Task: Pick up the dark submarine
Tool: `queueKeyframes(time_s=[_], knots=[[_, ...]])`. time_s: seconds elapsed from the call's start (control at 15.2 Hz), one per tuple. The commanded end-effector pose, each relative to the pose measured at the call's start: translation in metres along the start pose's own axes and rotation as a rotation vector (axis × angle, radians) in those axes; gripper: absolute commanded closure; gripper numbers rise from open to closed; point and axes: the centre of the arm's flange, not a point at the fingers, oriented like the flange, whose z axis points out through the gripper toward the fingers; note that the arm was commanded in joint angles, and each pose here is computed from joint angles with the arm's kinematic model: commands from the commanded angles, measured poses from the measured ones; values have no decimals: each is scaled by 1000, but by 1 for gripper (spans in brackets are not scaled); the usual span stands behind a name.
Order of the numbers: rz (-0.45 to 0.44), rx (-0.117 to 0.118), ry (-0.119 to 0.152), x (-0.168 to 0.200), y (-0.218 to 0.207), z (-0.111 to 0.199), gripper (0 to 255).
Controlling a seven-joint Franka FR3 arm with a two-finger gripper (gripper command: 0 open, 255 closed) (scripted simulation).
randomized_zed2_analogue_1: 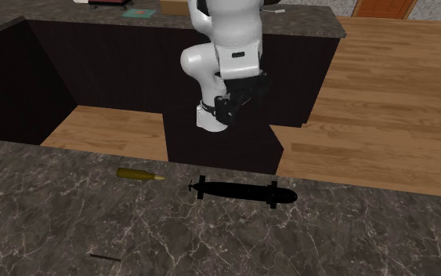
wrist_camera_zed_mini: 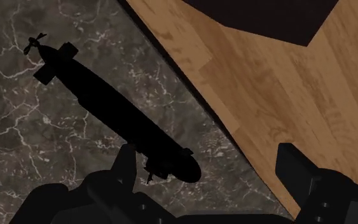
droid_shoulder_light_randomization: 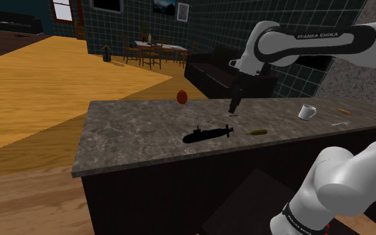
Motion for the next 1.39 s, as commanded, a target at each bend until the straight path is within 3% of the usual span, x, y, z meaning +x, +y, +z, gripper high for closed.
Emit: queueKeyframes(time_s=[0.0, 0.73, 1.32], knots=[[-110, 15, -25, 8, 16, 22, 0], [-668, 97, -161, 76, 80, 149, 0], [-697, 101, -169, 76, 86, 195, 0]])
